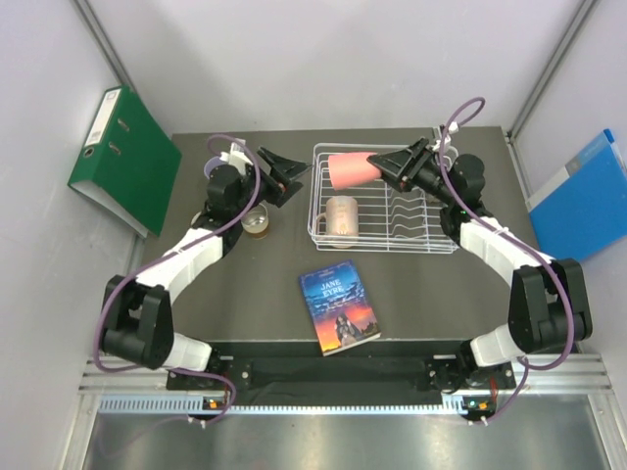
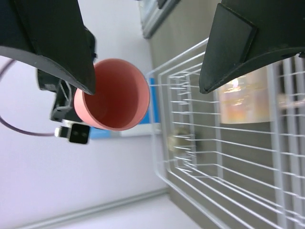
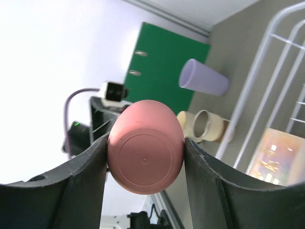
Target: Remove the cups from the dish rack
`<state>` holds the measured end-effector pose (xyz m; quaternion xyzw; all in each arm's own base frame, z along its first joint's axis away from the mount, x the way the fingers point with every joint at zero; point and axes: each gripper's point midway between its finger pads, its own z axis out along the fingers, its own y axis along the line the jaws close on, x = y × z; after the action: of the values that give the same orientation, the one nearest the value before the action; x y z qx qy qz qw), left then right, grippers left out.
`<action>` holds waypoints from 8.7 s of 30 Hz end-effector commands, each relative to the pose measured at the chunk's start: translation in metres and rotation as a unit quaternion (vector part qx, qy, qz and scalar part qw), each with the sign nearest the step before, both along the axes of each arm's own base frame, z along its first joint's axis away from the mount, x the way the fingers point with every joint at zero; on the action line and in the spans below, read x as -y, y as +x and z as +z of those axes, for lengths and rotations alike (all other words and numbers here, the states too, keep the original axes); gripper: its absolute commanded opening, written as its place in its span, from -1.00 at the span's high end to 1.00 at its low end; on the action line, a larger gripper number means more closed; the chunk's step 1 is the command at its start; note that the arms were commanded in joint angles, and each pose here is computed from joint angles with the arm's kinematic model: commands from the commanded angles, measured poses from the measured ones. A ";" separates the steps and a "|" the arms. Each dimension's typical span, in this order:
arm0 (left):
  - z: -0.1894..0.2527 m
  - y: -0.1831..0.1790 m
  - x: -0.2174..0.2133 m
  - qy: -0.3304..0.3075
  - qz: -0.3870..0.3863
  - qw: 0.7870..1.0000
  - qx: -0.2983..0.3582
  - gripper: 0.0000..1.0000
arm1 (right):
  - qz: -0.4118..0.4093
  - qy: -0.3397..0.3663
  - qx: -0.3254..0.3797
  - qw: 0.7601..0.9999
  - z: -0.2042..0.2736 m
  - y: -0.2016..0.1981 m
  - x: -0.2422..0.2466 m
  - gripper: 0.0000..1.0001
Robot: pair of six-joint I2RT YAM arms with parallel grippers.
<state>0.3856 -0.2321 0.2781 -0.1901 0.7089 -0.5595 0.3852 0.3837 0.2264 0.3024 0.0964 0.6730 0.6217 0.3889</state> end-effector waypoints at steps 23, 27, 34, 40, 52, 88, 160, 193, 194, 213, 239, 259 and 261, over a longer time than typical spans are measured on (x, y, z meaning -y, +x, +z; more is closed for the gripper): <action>0.094 -0.052 0.068 -0.103 -0.144 0.974 0.138 -0.62 | 0.107 0.036 0.076 0.991 0.044 -0.019 -0.057 1.00; 0.093 -0.052 0.071 -0.100 -0.149 0.974 0.138 -0.17 | 0.108 0.035 0.074 0.991 0.041 -0.021 -0.058 1.00; 0.090 -0.049 0.070 -0.087 -0.142 0.977 0.132 0.62 | 0.101 0.029 0.078 0.991 0.043 -0.022 -0.056 1.00; 0.088 -0.043 0.068 -0.056 -0.133 0.982 0.126 1.00 | 0.089 0.005 0.074 0.993 0.043 -0.018 -0.054 -0.11; 0.077 0.062 -0.007 0.268 0.023 0.961 0.056 1.00 | -0.101 -0.202 0.008 0.974 0.023 0.034 -0.002 -0.99; -0.185 0.163 -0.127 0.517 0.110 0.803 -0.276 1.00 | -0.148 -0.339 -0.032 0.929 -0.021 0.054 0.025 -0.98; 0.017 -0.064 0.053 0.414 -0.007 0.909 0.059 -0.97 | -0.358 -0.471 -0.218 0.776 -0.129 0.060 0.155 -0.41; -0.012 -0.063 0.057 0.447 -0.021 0.893 0.054 -0.98 | -0.432 -0.431 -0.252 0.751 -0.158 0.076 0.191 -0.28; -0.013 -0.062 0.058 0.447 -0.022 0.893 0.054 -0.98 | -0.433 -0.431 -0.255 0.749 -0.159 0.076 0.193 -0.27; -0.032 -0.053 0.068 0.467 -0.035 0.883 0.042 -0.98 | -0.412 -0.450 -0.279 0.741 -0.194 0.089 0.205 -0.08; -0.046 -0.047 0.073 0.477 -0.041 0.877 0.037 -0.98 | -0.393 -0.485 -0.295 0.723 -0.218 0.093 0.207 0.98; -0.042 -0.049 0.082 0.452 -0.051 0.889 0.039 -0.98 | -0.366 -0.428 -0.172 0.808 -0.086 0.083 0.176 1.00; -0.041 -0.049 0.083 0.451 -0.051 0.890 0.039 -0.98 | -0.363 -0.426 -0.165 0.812 -0.075 0.078 0.174 1.00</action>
<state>0.3278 -0.3005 0.2147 0.0690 0.8954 -0.1716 0.4051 0.4571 0.0417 0.1579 0.2786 0.8673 0.0140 0.4123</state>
